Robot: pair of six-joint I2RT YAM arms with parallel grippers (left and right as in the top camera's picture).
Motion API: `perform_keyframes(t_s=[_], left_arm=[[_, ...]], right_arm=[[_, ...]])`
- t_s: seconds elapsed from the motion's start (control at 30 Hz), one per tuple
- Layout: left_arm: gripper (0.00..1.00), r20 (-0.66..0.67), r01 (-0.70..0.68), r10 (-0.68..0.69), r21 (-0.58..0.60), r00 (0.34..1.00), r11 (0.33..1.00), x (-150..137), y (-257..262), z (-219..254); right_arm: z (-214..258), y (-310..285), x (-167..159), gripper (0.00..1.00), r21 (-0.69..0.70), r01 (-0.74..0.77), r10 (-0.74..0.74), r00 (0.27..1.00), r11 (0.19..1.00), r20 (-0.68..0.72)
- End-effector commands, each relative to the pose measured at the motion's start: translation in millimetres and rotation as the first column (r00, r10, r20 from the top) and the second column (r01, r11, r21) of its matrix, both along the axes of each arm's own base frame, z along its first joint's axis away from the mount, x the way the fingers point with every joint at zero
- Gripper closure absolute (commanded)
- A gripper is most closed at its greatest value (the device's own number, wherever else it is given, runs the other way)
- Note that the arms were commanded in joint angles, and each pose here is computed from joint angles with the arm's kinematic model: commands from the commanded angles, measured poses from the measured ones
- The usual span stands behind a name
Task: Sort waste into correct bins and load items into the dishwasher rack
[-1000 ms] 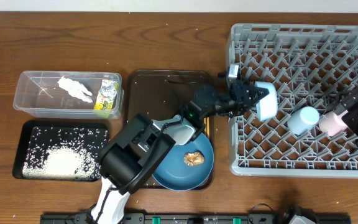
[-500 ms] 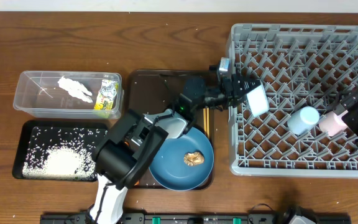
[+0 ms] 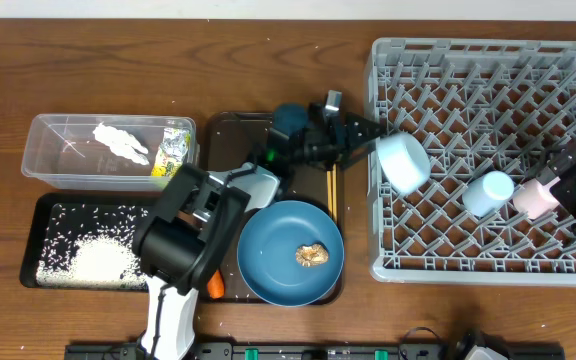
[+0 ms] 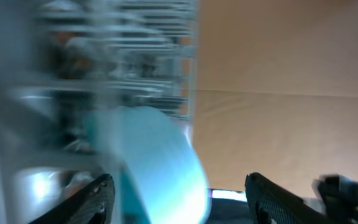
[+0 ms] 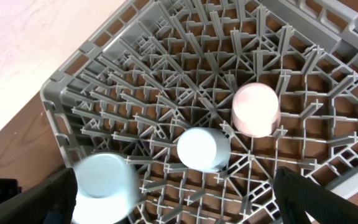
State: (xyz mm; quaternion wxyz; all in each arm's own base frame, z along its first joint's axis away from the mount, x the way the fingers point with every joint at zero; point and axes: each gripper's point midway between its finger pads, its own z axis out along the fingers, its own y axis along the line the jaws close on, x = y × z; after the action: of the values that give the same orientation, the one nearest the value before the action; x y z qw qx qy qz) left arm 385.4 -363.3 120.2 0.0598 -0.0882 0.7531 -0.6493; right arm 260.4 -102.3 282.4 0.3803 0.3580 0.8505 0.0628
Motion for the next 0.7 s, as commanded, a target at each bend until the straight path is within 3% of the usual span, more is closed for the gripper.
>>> perform_keyframes(t_s=[0.0, 0.13, 0.4, 0.67], left_arm=[[0.29, 0.110, 0.039, -0.043, 0.039, 0.993, 0.998, -2.5, 8.5, 8.3], [0.17, 0.133, 0.046, -0.056, 0.077, 0.990, 0.996, -5.1, 12.3, 8.4], [0.12, 0.208, 0.014, -0.065, 0.239, 0.976, 0.971, -12.0, 27.6, 9.0], [0.12, 0.287, -0.117, -0.044, 0.520, 0.957, 0.846, -21.1, 86.8, 17.9]], right_arm=[[6.2, -2.8, 0.3, 0.06, -0.006, 0.015, -0.015, 1.000, 1.000, 0.017], [6.8, -3.1, 0.9, 0.06, -0.008, 0.015, -0.015, 1.000, 1.000, 0.020], [6.9, -2.9, 0.8, 0.06, -0.008, 0.015, -0.015, 1.000, 1.000, 0.020], [7.3, 0.9, 1.9, 0.06, -0.002, -0.010, 0.010, 1.000, 1.000, 0.025]])
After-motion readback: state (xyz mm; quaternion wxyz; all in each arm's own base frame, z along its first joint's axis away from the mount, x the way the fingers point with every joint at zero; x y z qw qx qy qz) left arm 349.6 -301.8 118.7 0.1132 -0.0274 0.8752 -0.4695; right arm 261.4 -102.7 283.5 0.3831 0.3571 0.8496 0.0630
